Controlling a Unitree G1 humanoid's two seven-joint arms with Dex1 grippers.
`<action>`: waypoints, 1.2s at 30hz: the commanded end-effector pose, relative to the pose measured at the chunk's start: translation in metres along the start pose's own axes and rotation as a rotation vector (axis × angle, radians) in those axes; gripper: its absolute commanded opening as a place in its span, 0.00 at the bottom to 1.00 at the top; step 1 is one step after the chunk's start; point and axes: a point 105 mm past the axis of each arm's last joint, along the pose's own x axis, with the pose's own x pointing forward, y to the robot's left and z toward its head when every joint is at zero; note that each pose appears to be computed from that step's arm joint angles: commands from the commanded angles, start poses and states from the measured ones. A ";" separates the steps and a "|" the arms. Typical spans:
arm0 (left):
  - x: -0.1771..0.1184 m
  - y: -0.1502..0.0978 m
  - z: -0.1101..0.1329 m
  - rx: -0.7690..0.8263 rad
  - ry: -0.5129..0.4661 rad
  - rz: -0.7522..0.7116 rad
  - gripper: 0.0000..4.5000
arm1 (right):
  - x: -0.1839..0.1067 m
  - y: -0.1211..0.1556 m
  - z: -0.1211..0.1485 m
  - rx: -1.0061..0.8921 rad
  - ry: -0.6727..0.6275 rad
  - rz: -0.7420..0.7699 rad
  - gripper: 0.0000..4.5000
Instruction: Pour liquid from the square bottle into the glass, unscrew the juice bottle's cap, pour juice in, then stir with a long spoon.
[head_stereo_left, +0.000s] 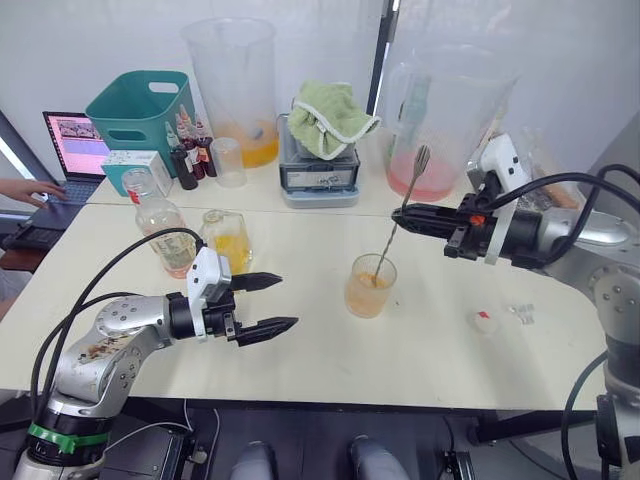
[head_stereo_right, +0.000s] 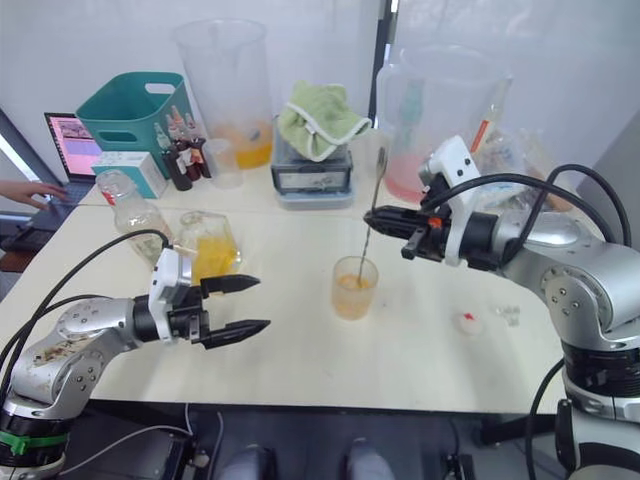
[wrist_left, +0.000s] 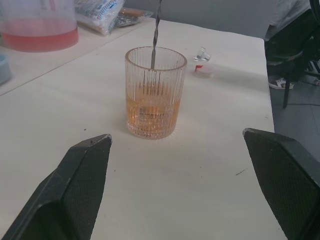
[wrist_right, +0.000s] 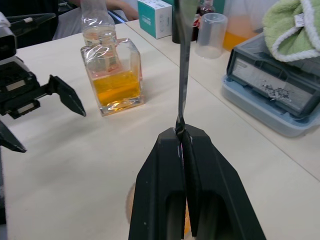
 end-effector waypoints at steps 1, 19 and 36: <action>-0.003 -0.002 0.010 0.046 -0.021 0.004 0.99 | 0.000 0.007 0.016 -0.005 -0.081 0.020 0.00; -0.003 -0.002 0.009 0.041 -0.021 0.003 0.99 | -0.009 0.001 0.030 0.005 -0.159 -0.004 0.00; -0.011 0.005 0.006 0.066 -0.057 0.047 0.99 | -0.055 -0.014 0.084 0.194 -0.279 -0.033 0.00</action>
